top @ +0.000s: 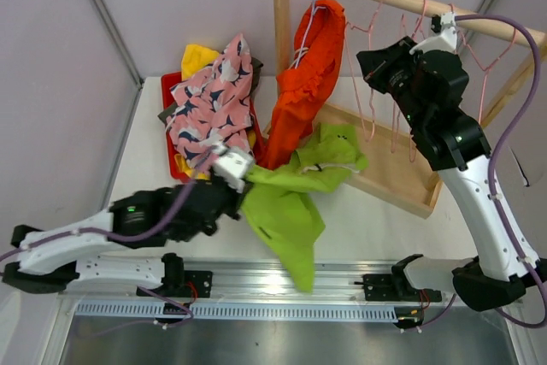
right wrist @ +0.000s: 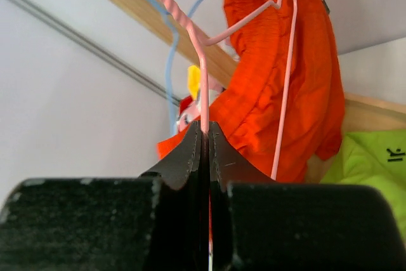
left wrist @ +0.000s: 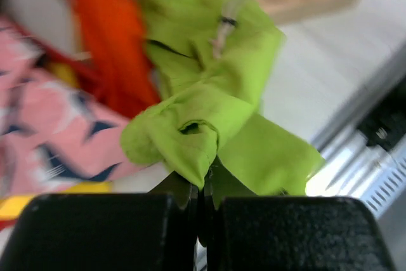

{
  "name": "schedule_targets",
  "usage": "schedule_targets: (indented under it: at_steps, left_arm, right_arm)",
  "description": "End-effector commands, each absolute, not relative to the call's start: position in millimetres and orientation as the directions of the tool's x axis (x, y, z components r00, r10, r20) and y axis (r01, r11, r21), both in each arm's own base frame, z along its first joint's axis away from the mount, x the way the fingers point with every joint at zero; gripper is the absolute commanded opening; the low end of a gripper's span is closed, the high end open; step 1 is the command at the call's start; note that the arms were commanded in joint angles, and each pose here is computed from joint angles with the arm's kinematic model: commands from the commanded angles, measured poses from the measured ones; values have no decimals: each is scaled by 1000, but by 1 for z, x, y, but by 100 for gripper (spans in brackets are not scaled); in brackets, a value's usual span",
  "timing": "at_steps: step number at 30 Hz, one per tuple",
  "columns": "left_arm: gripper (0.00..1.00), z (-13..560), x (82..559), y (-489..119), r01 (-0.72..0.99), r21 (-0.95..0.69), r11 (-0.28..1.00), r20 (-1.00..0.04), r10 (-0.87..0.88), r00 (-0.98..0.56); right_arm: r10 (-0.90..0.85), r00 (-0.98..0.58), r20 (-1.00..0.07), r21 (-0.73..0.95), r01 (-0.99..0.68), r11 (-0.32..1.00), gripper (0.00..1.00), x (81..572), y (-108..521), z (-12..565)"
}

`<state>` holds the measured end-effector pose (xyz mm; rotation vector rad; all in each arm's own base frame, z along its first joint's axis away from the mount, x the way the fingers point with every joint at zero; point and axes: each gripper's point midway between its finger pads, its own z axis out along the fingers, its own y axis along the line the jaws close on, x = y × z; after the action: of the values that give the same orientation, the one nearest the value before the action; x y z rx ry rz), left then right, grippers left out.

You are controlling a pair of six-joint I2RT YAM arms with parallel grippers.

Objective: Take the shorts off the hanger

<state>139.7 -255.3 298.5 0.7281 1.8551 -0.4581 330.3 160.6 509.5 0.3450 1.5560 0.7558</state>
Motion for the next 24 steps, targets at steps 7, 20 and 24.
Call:
schedule_targets:
  at_steps: [7,20,24]
  left_arm:
    - [0,419,177,-134,386,92,918,-986,139,-96]
    - [0,531,252,-90,167,140,976,-987,125,96]
    - [0,551,283,-72,82,89,993,-990,79,116]
  right_arm:
    - [664,-50,-746,659,-202,725,0,337,138,509]
    - [653,-102,-750,660,-170,732,0,320,128,478]
    - [659,-92,-746,664,-177,727,0,323,126,482]
